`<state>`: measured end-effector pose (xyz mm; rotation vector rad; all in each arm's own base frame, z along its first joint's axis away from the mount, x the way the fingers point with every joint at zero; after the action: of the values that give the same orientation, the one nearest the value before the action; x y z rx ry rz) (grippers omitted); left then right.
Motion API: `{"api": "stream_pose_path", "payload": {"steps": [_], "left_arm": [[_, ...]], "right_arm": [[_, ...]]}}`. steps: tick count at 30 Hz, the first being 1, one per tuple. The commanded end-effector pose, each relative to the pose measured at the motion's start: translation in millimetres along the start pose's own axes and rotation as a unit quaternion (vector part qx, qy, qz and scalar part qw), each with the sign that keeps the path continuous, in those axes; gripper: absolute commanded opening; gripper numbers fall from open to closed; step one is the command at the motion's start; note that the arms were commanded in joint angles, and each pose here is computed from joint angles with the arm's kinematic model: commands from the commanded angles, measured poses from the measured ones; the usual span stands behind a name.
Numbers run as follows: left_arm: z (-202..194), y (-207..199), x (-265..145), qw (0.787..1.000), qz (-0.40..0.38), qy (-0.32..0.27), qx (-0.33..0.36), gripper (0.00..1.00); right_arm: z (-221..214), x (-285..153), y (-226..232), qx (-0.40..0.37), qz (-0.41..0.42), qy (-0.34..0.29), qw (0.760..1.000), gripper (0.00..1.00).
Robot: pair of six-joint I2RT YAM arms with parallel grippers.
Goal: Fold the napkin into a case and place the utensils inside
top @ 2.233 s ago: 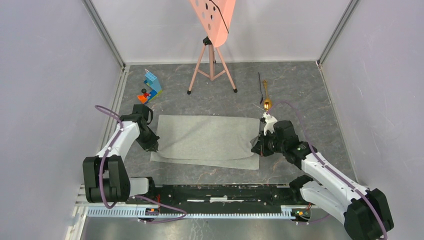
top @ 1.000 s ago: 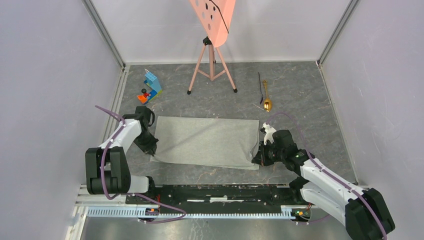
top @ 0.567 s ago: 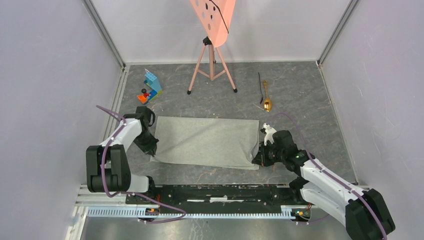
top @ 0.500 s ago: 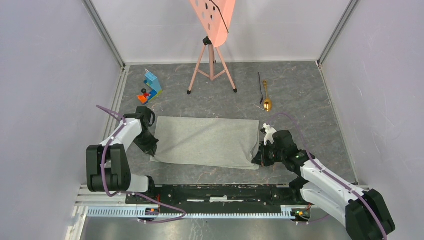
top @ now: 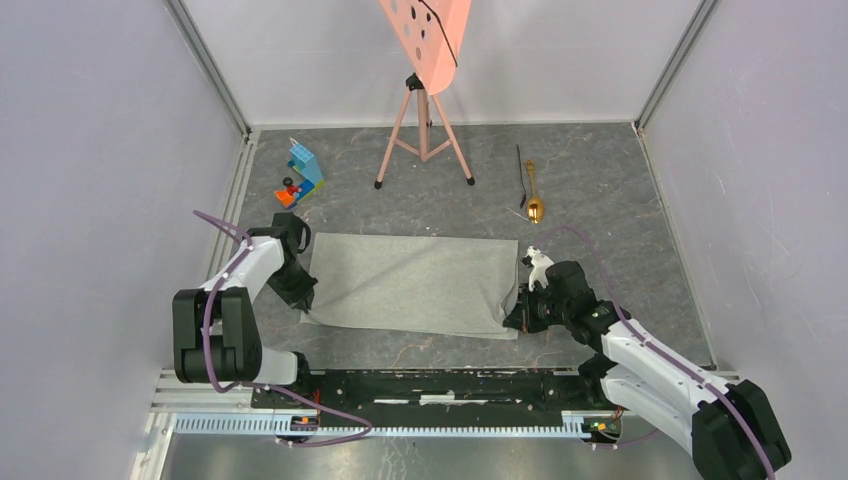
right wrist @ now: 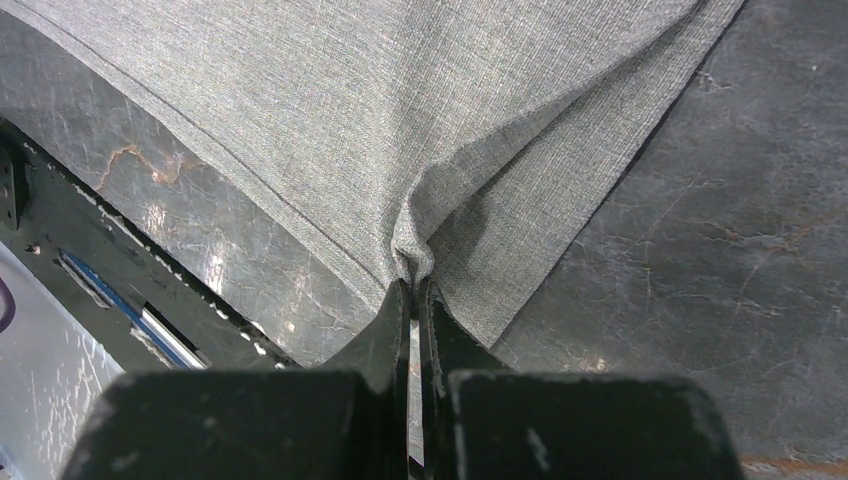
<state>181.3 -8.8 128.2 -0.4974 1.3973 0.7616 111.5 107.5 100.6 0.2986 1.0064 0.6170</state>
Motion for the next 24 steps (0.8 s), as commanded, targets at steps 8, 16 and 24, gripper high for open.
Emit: {"api": "stream_pose_path", "payload": {"steps": [8, 16, 24], "left_arm": [[5, -2, -6, 1.000, -0.008, -0.020, -0.019, 0.26], [3, 5, -30, 0.999, -0.021, -0.036, -0.027, 0.60], [13, 0, -72, 0.985, -0.137, -0.102, 0.007, 0.86]], "right_arm": [[-8, -3, 6, 0.022, 0.007, 0.006, 1.000, 0.01], [-24, -14, -4, 0.053, -0.067, 0.036, 0.996, 0.26], [12, -26, 3, -0.015, -0.105, -0.027, 0.994, 0.91]]}}
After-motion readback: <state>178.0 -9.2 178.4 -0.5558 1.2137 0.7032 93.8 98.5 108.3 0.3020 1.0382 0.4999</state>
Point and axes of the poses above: each gripper's point midway between its finger pads, its own x axis out along the fingers, its own y axis along the line the jaws close on, z = x × y, the point moved 10 cm from there along -x, back along the fingers, and after that the axes turned 1 degree about x, right-handed, at the moved point
